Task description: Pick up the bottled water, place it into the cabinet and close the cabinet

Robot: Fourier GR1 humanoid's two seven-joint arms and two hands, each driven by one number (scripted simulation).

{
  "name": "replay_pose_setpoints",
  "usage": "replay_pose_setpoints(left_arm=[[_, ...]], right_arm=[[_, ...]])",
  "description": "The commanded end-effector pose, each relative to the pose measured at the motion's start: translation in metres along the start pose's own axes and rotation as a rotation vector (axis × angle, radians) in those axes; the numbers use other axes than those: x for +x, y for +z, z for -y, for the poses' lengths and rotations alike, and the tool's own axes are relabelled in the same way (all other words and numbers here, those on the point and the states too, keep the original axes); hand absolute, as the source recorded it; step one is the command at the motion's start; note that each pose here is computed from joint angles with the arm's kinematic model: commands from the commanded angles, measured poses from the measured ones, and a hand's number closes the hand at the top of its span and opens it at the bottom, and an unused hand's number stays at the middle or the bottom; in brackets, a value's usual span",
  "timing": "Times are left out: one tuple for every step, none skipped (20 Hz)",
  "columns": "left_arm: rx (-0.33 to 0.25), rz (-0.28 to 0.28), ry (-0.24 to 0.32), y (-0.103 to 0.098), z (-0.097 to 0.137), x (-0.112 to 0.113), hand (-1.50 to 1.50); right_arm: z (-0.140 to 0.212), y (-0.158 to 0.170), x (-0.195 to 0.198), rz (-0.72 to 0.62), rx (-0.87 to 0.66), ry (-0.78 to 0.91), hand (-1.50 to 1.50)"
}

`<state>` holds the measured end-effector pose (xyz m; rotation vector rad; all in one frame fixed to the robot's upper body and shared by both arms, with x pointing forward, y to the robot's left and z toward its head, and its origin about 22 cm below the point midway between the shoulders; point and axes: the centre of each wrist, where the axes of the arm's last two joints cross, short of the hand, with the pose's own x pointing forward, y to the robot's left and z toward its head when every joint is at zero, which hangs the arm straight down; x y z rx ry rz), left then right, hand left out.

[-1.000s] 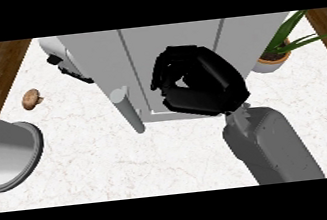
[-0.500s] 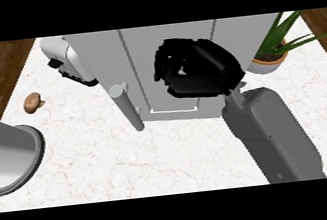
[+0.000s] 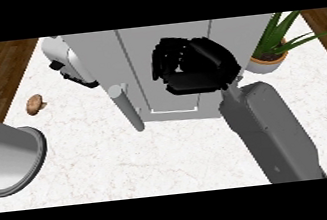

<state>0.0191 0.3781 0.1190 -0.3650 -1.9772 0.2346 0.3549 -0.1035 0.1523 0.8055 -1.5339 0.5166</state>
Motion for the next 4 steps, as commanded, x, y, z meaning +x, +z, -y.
replay_pose_setpoints(left_arm=[[-0.003, 0.01, 0.009, -0.002, -0.002, 0.004, -1.5], [-0.009, 0.0, 0.029, -0.004, -0.005, -0.007, -1.5], [-0.02, 0.005, 0.005, -0.006, -0.004, 0.007, -1.5], [-0.014, -0.005, 0.009, -0.001, -0.004, -0.004, -1.5]], right_arm=[[0.005, -0.036, 0.015, 0.016, -0.034, -0.054, 1.5], [-0.01, -0.039, 0.001, 0.002, -0.036, -0.039, 1.5], [-0.002, -0.041, 0.009, 0.003, -0.041, -0.042, 1.5], [0.0, -0.041, 0.016, -0.006, -0.026, -0.051, 1.5]])
